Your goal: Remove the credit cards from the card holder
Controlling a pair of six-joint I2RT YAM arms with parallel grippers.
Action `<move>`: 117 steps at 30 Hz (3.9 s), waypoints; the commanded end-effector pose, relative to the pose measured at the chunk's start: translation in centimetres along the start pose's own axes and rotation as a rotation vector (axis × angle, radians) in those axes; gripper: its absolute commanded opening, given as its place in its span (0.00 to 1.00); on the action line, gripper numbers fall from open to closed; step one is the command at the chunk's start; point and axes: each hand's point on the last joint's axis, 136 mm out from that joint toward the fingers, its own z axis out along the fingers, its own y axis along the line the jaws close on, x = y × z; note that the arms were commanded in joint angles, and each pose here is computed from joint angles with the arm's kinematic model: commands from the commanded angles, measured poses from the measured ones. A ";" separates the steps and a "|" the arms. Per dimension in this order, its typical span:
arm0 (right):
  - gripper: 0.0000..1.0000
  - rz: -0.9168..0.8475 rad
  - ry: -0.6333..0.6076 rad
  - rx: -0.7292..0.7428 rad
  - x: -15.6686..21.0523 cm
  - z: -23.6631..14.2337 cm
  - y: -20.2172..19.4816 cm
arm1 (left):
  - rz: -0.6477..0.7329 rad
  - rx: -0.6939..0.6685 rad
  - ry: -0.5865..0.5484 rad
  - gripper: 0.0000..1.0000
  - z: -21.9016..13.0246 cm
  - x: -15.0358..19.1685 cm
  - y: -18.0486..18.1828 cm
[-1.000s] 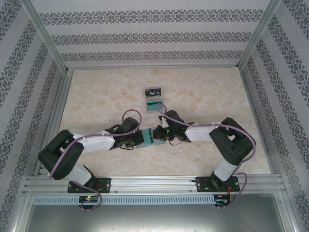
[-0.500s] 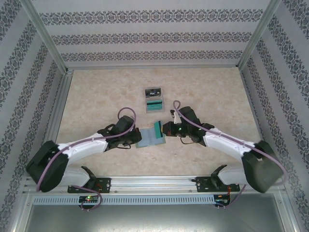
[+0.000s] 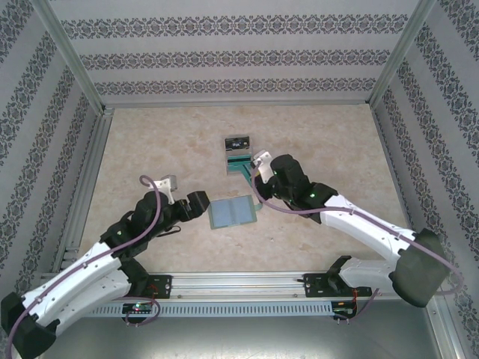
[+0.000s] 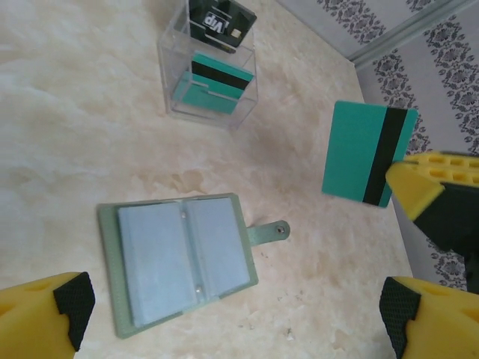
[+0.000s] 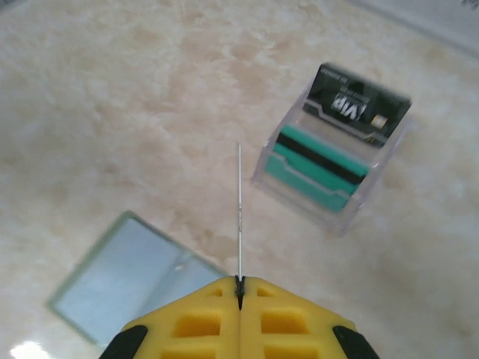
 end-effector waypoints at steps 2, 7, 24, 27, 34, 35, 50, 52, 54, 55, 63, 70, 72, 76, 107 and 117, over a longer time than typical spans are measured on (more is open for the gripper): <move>0.00 -0.392 0.033 0.102 -1.7 1.3 -1.6 | 0.019 -0.060 -0.009 1.00 -0.9 1.1 2.6; 0.00 -0.700 0.088 0.098 -1.4 4.4 -1.8 | 0.003 -0.018 -0.038 1.00 -1.6 1.7 3.2; 0.00 -1.067 0.239 0.073 0.3 11.9 -4.7 | -0.008 -0.052 -0.105 1.00 -3.7 1.7 5.6; 0.00 -1.062 0.248 0.062 0.7 12.4 -5.1 | -0.006 -0.063 -0.104 0.99 -3.7 1.8 5.9; 0.00 -1.064 0.274 0.060 1.3 13.8 -5.4 | -0.005 -0.069 -0.102 0.99 -3.6 2.0 6.1; 0.00 -1.061 0.277 0.060 1.3 14.0 -5.4 | -0.005 -0.068 -0.100 0.99 -3.6 2.0 6.1; 0.24 -0.982 0.305 0.060 2.2 15.3 -6.1 | -0.003 -0.060 -0.087 0.99 -3.3 2.4 6.2; 0.28 -0.980 0.308 0.071 2.2 15.5 -6.3 | -0.003 -0.059 -0.087 0.99 -3.3 2.4 6.1; 0.30 -0.972 0.305 0.085 1.9 15.8 -6.6 | -0.002 -0.058 -0.087 1.00 -3.2 2.4 6.1; 0.30 -0.963 0.307 0.090 1.9 16.0 -6.8 | -0.002 -0.056 -0.088 0.99 -3.2 2.4 6.1; 0.30 -0.936 0.307 0.114 1.4 16.6 -7.2 | -0.005 -0.064 -0.088 0.99 -3.3 2.4 6.3; 0.33 -0.816 0.217 0.164 -0.9 13.9 -7.9 | -0.001 -0.077 -0.089 0.99 -3.3 2.4 6.4; 0.36 -0.749 0.176 0.180 -1.8 12.6 -8.1 | 0.006 -0.085 -0.088 1.00 -3.3 2.3 6.4; 0.41 -0.547 0.088 0.238 -3.6 9.6 -9.0 | 0.040 -0.120 -0.074 0.99 -2.8 1.9 6.3; 0.98 0.459 -0.225 0.890 11.8 -9.6 -23.0 | 0.532 -1.152 -0.046 0.99 7.7 -17.6 13.1; 0.98 0.407 -0.081 0.937 13.7 -5.7 -25.7 | 0.450 -1.064 -0.229 0.99 3.9 -18.2 20.1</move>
